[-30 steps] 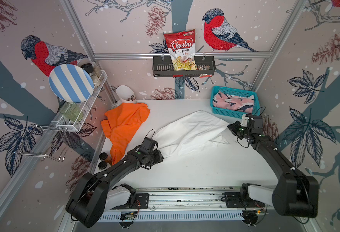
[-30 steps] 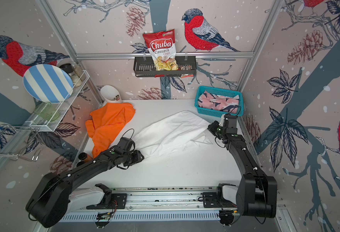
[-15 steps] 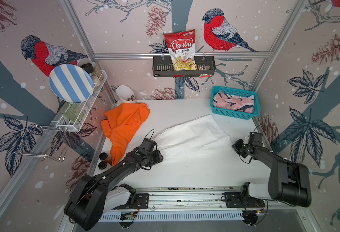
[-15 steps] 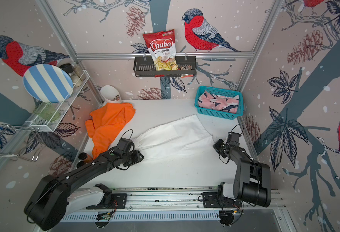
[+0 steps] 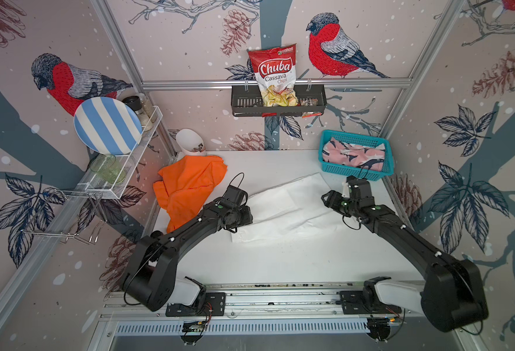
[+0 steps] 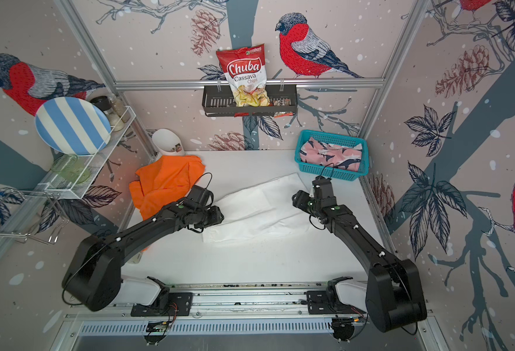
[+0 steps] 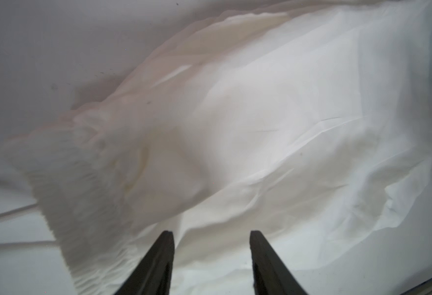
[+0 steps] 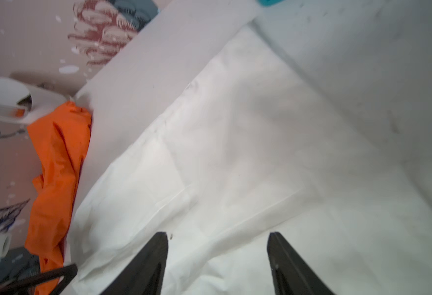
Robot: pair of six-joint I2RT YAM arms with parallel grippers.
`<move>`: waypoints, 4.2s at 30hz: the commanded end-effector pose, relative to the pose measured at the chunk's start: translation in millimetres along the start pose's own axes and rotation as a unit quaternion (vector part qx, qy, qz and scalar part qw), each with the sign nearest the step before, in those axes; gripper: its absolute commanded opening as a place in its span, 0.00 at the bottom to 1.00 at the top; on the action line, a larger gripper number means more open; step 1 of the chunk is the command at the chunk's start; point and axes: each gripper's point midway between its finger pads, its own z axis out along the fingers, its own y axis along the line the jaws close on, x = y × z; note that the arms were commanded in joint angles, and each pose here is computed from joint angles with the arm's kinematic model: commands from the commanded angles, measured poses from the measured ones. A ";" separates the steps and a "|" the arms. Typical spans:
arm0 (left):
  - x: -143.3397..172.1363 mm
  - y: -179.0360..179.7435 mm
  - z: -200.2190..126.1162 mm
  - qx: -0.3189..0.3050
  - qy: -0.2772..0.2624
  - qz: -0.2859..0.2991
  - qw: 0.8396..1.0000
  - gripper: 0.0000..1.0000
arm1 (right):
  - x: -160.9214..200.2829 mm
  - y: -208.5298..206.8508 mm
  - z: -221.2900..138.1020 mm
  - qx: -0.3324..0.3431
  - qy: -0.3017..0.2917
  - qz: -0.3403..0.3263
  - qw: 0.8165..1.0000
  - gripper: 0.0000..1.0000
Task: Roll up the shorts
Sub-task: Adjust the shorts at the center of the board, then roll the shorts at the center of the board.
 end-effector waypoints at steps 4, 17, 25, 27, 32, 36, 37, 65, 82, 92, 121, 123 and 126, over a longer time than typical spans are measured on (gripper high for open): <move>0.9 17.1 35.3 0.003 0.028 0.008 1.000 0.52 | 46.9 8.6 48.0 -0.016 0.075 0.000 0.997 0.67; 126.9 32.6 57.4 0.033 0.095 -0.030 0.994 0.52 | 31.6 6.9 178.0 -0.042 0.110 -0.018 0.993 0.61; 158.9 -27.8 31.5 0.080 0.084 -0.001 0.993 0.52 | -19.0 86.2 193.2 -0.190 0.100 -0.113 0.970 0.59; 160.2 -46.4 23.5 0.094 0.085 0.016 0.992 0.52 | -25.8 103.4 179.6 -0.217 0.106 -0.135 0.961 0.59; 128.4 -56.7 -6.0 0.058 0.032 0.052 0.996 0.53 | -48.5 79.8 142.2 -0.109 0.081 -0.129 0.982 0.60; 95.4 -36.9 -22.9 0.003 -0.011 0.055 0.998 0.54 | -23.6 82.5 103.7 -0.081 0.088 -0.130 0.984 0.62; 90.6 -30.4 -22.3 0.000 -0.011 0.051 0.999 0.54 | -8.4 85.4 95.9 -0.078 0.099 -0.136 0.983 0.62; 83.8 5.5 39.5 0.011 0.047 0.013 0.999 0.52 | 65.8 101.6 50.8 -0.090 0.047 -0.394 0.914 0.88; 84.4 38.0 51.2 0.017 0.073 0.009 0.997 0.52 | 198.4 104.8 -5.5 -0.061 -0.059 -0.777 0.624 1.00; 91.9 38.9 52.5 0.032 0.087 0.006 0.996 0.53 | 213.3 98.5 33.7 0.044 -0.152 -0.862 0.482 1.00; 99.2 25.9 27.9 0.034 0.076 0.010 0.997 0.45 | 259.6 127.9 16.2 -0.133 -0.011 -0.792 0.595 0.00; 91.4 37.5 25.3 -0.006 0.049 0.012 0.999 0.46 | 258.5 129.8 9.7 -0.162 0.014 -0.760 0.629 0.00; 65.2 27.2 2.6 0.003 -0.014 0.020 1.000 0.56 | 248.6 129.6 2.5 -0.211 0.060 -0.690 0.690 0.00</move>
